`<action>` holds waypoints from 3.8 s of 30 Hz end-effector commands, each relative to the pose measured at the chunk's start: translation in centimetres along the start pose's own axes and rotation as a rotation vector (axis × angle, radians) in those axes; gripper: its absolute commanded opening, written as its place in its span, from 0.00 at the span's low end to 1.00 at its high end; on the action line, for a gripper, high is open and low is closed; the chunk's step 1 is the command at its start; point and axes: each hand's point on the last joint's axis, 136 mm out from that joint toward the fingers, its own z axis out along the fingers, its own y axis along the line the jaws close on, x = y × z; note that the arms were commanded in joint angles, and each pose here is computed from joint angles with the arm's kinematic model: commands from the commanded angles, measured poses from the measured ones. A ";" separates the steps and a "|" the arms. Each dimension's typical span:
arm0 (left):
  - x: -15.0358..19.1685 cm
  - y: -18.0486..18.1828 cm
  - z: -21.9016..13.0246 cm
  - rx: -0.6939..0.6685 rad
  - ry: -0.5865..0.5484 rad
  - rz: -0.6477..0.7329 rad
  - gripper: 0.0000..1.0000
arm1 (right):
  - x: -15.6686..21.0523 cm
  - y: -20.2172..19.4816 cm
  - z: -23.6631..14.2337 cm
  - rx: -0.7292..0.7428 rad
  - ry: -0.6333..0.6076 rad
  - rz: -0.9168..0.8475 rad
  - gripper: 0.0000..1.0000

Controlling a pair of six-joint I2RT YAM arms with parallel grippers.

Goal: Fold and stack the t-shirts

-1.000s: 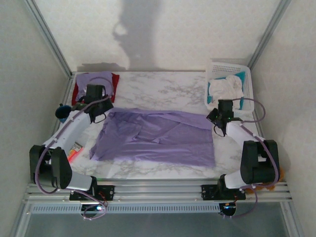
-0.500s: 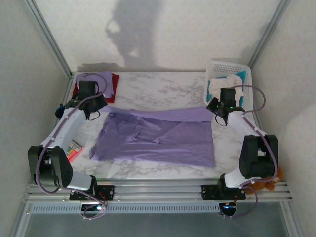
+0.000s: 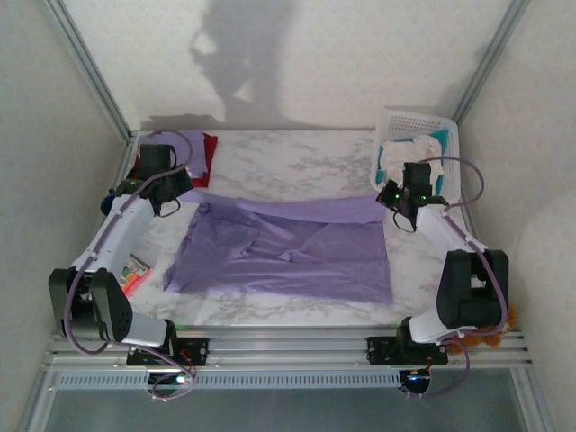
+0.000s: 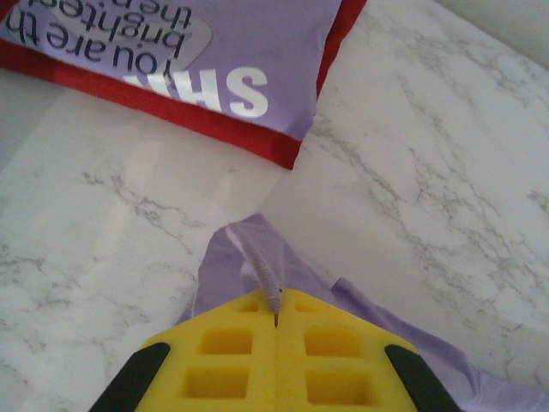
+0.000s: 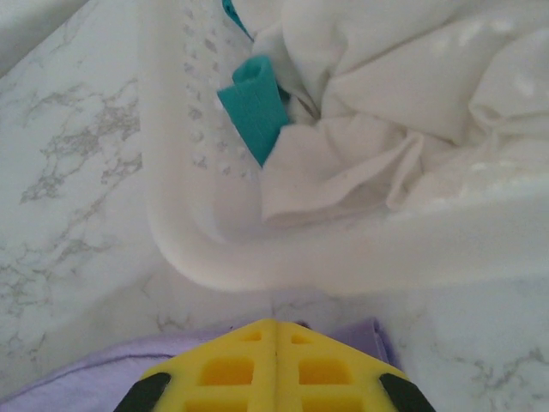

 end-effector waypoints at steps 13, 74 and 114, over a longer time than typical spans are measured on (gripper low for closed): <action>6.5 3.6 -2.2 -0.056 0.136 -0.031 0.00 | 6.9 -5.6 -3.3 0.212 0.141 0.157 0.00; 12.8 -0.7 1.4 -0.024 0.352 0.009 0.42 | 9.9 -5.0 -7.8 0.335 0.234 0.115 0.47; 24.9 -4.8 -1.5 -0.084 0.540 0.165 0.03 | 8.9 -2.7 -7.7 0.213 0.219 0.060 0.47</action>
